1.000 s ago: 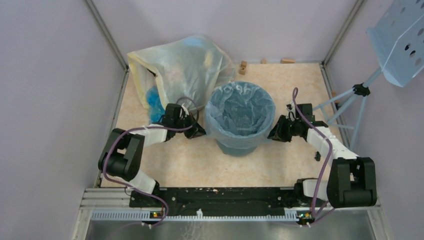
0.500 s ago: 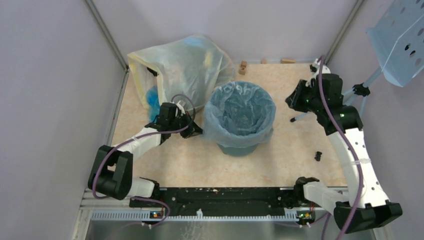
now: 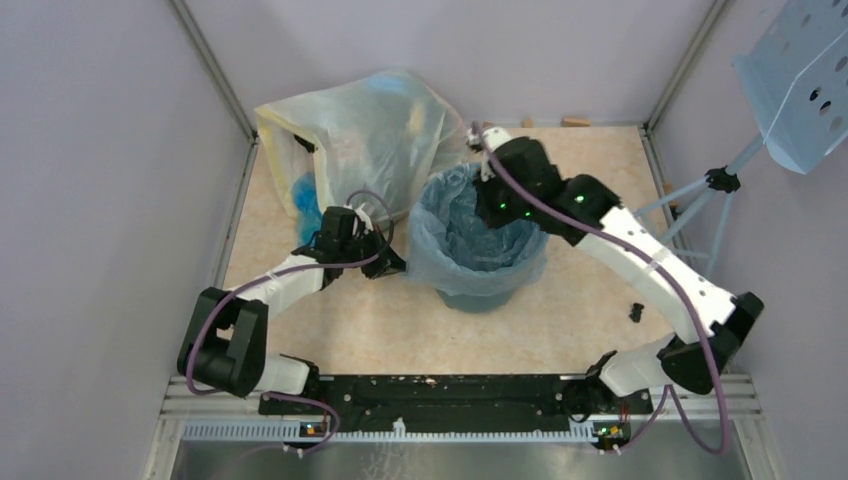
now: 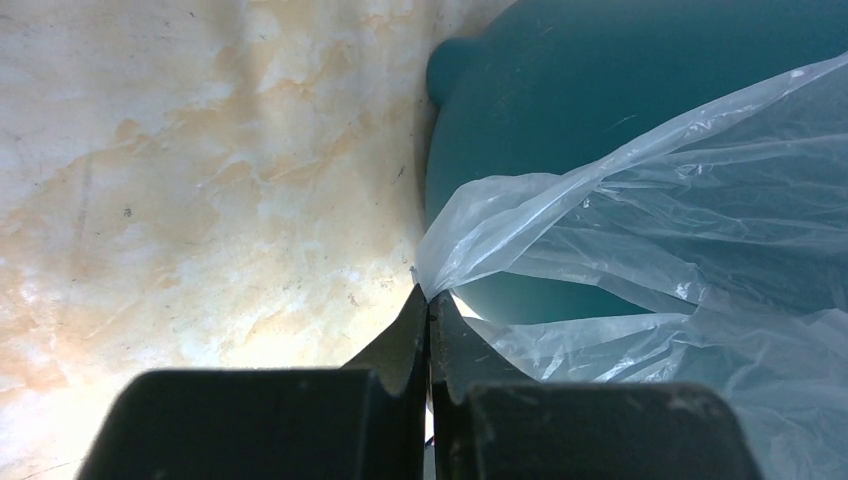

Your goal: Put the trash bags into the trash bin

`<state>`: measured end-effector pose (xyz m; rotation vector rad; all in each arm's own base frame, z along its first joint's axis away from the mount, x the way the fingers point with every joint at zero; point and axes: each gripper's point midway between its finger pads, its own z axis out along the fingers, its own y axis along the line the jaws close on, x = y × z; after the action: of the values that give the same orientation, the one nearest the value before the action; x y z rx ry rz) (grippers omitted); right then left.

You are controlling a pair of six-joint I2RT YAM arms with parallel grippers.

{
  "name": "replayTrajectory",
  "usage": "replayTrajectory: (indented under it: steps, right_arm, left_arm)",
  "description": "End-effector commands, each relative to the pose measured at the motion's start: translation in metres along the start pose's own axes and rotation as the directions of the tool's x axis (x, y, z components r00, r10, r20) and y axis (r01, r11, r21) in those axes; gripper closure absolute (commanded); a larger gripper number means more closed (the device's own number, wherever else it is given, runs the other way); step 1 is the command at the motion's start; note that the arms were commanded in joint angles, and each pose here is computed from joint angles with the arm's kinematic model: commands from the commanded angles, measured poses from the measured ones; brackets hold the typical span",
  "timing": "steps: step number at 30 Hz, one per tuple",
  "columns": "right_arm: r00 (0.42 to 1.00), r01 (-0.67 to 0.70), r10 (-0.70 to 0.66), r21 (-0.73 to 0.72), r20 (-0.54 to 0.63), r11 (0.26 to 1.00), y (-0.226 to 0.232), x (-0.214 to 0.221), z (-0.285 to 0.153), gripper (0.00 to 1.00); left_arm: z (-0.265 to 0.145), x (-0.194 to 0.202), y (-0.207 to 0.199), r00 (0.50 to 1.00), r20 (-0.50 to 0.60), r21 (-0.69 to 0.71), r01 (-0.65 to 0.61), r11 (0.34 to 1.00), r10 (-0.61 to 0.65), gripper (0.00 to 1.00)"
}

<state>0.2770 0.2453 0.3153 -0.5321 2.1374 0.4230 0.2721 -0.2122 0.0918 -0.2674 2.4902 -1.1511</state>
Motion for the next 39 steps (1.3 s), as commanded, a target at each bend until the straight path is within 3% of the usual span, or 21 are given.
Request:
replayTrajectory:
  steps: [1, 11, 14, 21, 27, 33, 39]
  right_arm:
    - [0.983, 0.122, -0.122, -0.011, -0.137, 0.992, 0.016, 0.051, 0.033, 1.00]
    - [0.926, 0.090, -0.090, -0.017, -0.366, 0.996, 0.014, 0.142, 0.094, 1.00]
    - [0.908, 0.004, -0.017, -0.030, -0.419, 1.000, 0.009, 0.165, 0.105, 1.00]
    - [0.859, -0.029, 0.031, 0.012, -0.511, 1.000, -0.005, 0.206, 0.120, 1.00]
    - [0.791, -0.045, 0.047, 0.019, -0.610, 0.999, -0.009, 0.249, 0.131, 1.00]
    - [0.743, -0.039, 0.042, 0.020, -0.668, 0.999, -0.011, 0.275, 0.141, 1.00]
    - [0.745, -0.062, 0.058, 0.019, -0.664, 0.998, -0.008, 0.274, 0.144, 1.00]
  left_arm:
    - [0.004, -0.004, -0.001, 0.999, 0.012, 0.014, -0.042, 0.999, 0.042, 1.00]
    - [0.017, -0.009, 0.002, 0.999, 0.012, 0.021, -0.040, 0.999, 0.040, 1.00]
    - [0.016, -0.014, -0.005, 0.998, 0.027, 0.038, -0.054, 0.998, 0.053, 1.00]
    - [0.011, -0.016, -0.013, 0.998, 0.038, 0.054, -0.053, 0.997, 0.051, 1.00]
    - [-0.010, -0.029, -0.037, 0.992, 0.110, 0.077, -0.073, 0.994, 0.064, 0.91]
    - [-0.023, -0.023, -0.046, 0.993, 0.101, 0.082, -0.064, 0.995, 0.056, 0.87]
    - [-0.030, -0.020, -0.050, 0.993, 0.104, 0.094, -0.062, 0.994, 0.052, 0.83]
